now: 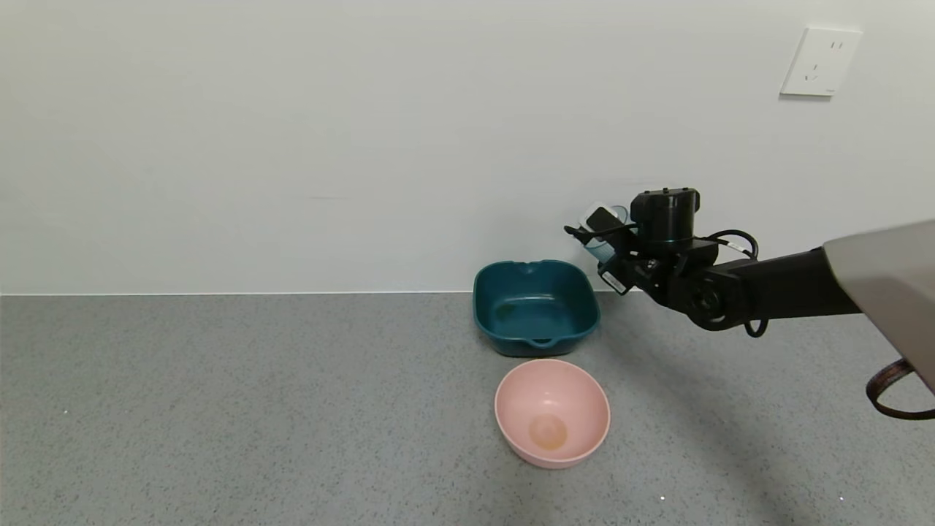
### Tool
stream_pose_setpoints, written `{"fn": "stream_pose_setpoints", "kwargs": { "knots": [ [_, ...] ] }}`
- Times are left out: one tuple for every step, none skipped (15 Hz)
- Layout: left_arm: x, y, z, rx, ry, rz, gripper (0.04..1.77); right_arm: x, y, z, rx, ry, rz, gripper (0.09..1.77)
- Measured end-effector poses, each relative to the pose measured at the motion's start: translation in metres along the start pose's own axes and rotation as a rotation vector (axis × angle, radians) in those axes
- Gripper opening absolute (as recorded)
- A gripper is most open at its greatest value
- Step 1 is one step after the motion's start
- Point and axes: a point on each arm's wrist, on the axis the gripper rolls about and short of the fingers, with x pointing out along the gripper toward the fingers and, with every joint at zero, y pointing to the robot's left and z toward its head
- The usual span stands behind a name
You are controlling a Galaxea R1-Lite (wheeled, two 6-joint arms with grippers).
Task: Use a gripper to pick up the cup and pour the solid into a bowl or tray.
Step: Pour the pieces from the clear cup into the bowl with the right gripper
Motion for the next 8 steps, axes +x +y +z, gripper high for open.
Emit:
{"fn": "stream_pose_setpoints", "kwargs": {
  "knots": [
    [0.0, 0.0, 0.0, 0.0, 0.0, 0.0, 1.72, 0.002, 0.002, 0.005, -0.027, 0.01, -0.006, 1.38],
    [0.0, 0.0, 0.0, 0.0, 0.0, 0.0, 1.72, 0.004, 0.006, 0.008, -0.053, 0.022, -0.012, 1.38],
    [0.0, 0.0, 0.0, 0.0, 0.0, 0.0, 1.72, 0.005, 0.009, 0.012, -0.082, 0.034, -0.016, 1.38],
    [0.0, 0.0, 0.0, 0.0, 0.0, 0.0, 1.72, 0.007, 0.011, 0.015, -0.106, 0.043, -0.026, 1.38],
    [0.0, 0.0, 0.0, 0.0, 0.0, 0.0, 1.72, 0.009, 0.013, 0.017, -0.133, 0.051, -0.037, 1.38],
    [0.0, 0.0, 0.0, 0.0, 0.0, 0.0, 1.72, 0.01, 0.016, 0.018, -0.162, 0.056, -0.043, 1.38],
    [0.0, 0.0, 0.0, 0.0, 0.0, 0.0, 1.72, 0.012, 0.02, 0.018, -0.195, 0.066, -0.047, 1.38],
    [0.0, 0.0, 0.0, 0.0, 0.0, 0.0, 1.72, 0.013, 0.023, 0.018, -0.227, 0.075, -0.055, 1.38]
  ]
}}
